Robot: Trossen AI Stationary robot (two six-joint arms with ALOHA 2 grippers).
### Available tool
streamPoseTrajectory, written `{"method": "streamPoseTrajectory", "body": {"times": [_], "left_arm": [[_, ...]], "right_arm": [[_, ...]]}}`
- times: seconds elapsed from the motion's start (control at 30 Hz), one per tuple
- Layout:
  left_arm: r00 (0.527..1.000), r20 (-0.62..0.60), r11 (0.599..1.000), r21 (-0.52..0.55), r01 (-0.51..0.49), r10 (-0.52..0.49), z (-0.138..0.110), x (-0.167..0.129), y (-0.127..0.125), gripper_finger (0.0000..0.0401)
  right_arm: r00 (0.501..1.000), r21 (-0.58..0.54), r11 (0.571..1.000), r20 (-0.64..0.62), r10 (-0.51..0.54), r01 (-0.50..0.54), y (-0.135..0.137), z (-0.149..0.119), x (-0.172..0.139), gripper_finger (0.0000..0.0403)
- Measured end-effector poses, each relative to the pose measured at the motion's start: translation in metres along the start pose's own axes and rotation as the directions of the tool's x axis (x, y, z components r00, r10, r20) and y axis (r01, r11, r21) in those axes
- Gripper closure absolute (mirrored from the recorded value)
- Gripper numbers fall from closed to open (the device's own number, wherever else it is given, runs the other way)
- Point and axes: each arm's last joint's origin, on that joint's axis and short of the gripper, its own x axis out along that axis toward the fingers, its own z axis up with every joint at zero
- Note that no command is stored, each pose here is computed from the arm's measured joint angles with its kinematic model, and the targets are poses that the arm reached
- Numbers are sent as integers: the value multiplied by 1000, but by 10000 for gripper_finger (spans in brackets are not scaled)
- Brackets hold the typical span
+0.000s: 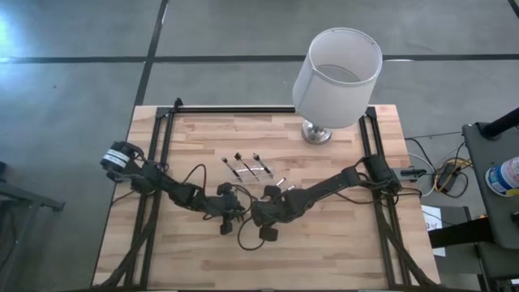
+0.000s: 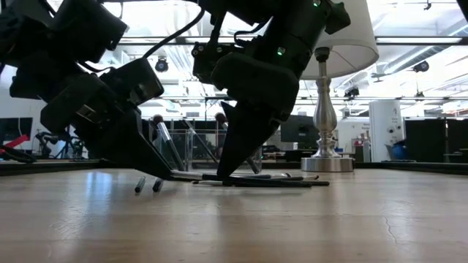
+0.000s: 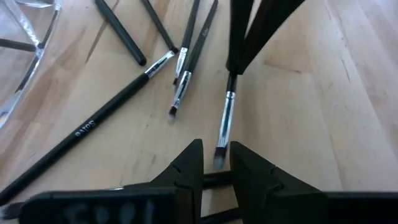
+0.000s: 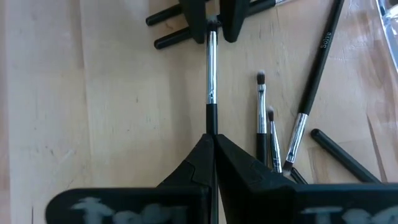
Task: Put items in baskets/containers
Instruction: Put the eyeshadow brush into the transparent organizer
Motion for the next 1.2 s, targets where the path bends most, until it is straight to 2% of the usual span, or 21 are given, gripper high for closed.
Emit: {"method": "streamPoseTrajectory", "body": {"times": [0.3, 0.47, 0.63, 0.93, 1.2], "left_arm": [[1000, 13, 1000, 14, -2, 1, 5, 2, 1, 329], [999, 3, 998, 43, 43, -43, 8, 3, -1, 330], [999, -38, 998, 51, 21, -19, 5, 3, 1, 330], [1000, -13, 999, 46, 3, -2, 10, 4, -1, 330], [1000, -18, 999, 53, -2, 3, 10, 4, -1, 330]], "right_arm": [[1000, 2, 1000, 9, 1, -1, 0, 1, 0, 394], [1000, 3, 1000, 16, 4, -4, 1, 1, 0, 394], [1000, 3, 1000, 16, -2, 2, 0, 1, 0, 394], [999, -36, 999, -51, -1, -1, 3, -10, 4, 393], [999, -76, 997, -45, -17, 13, 12, -14, 0, 348]]}}
